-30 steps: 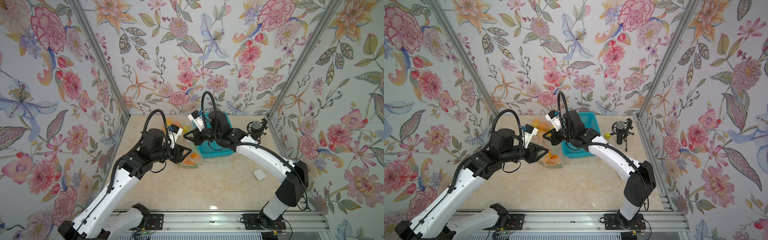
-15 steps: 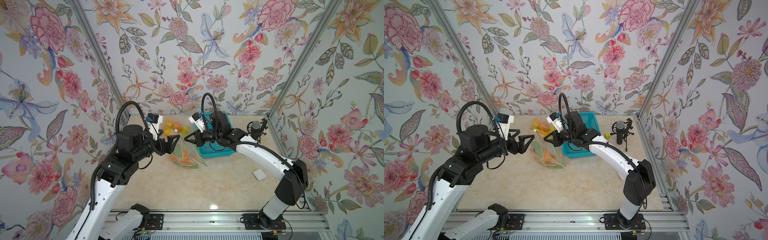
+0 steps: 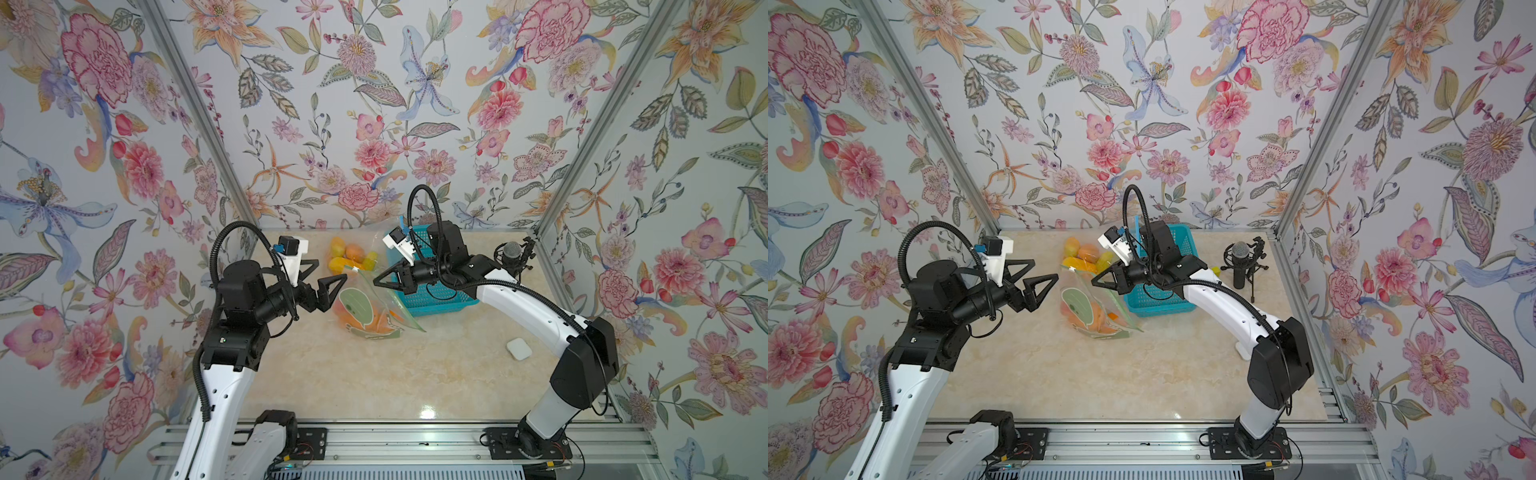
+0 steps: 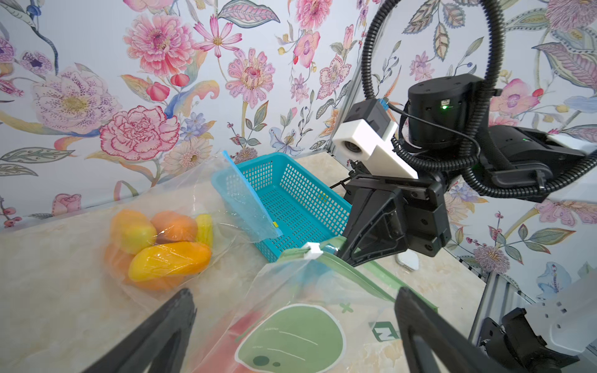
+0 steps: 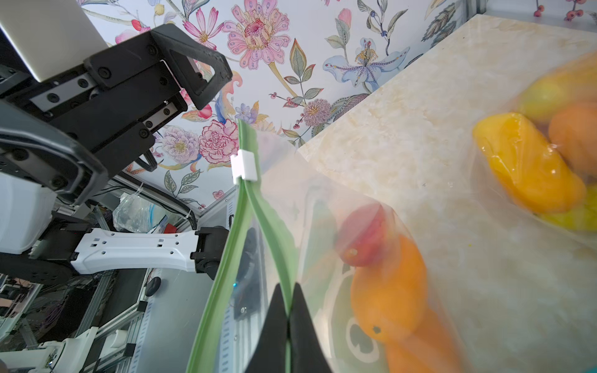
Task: Place the mango in a zip-top bag and seal the zipper
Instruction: Adjust the zipper food storage bag at the center of the board.
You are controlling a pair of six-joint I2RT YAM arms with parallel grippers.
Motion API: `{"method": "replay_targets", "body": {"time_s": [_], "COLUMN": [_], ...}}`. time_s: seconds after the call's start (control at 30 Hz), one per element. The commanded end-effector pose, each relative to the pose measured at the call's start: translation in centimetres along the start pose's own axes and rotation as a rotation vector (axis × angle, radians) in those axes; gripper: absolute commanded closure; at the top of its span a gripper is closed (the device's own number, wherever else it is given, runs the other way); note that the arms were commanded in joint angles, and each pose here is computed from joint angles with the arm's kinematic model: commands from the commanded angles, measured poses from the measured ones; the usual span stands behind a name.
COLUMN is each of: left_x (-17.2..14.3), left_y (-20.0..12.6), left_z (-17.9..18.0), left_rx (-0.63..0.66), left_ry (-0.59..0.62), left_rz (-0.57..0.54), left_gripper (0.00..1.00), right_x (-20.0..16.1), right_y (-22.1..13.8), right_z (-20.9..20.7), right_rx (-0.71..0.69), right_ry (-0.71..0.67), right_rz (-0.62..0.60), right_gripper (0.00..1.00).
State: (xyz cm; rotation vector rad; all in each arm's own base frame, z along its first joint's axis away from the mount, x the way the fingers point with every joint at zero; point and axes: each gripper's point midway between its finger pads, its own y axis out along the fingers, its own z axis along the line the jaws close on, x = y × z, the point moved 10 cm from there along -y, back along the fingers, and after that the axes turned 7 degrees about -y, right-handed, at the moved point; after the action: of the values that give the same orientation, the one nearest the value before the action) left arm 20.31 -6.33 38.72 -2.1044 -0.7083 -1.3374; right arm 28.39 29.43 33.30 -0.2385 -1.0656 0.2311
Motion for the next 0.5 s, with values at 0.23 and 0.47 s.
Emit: {"method": "replay_targets", "body": {"time_s": [0.23,0.47], "left_x": [-2.0,-3.4], "left_y": [1.5,2.1], "left_z": [0.5,1.3], "left_rx": [-0.226,-0.247], "left_ry": [-0.006,-0.051], "left_rz": [0.043,0.058], "left_gripper": [0.04,0.17], "right_x": [-0.9,-0.9], "right_y": [-0.3,-0.6], "right_z": [0.9,1.5], "right_rx": [0.184,0.21], "right_ry": [-0.048,-0.074], "right_rz": [0.014,0.007], "right_gripper": [1.0,1.0]}}
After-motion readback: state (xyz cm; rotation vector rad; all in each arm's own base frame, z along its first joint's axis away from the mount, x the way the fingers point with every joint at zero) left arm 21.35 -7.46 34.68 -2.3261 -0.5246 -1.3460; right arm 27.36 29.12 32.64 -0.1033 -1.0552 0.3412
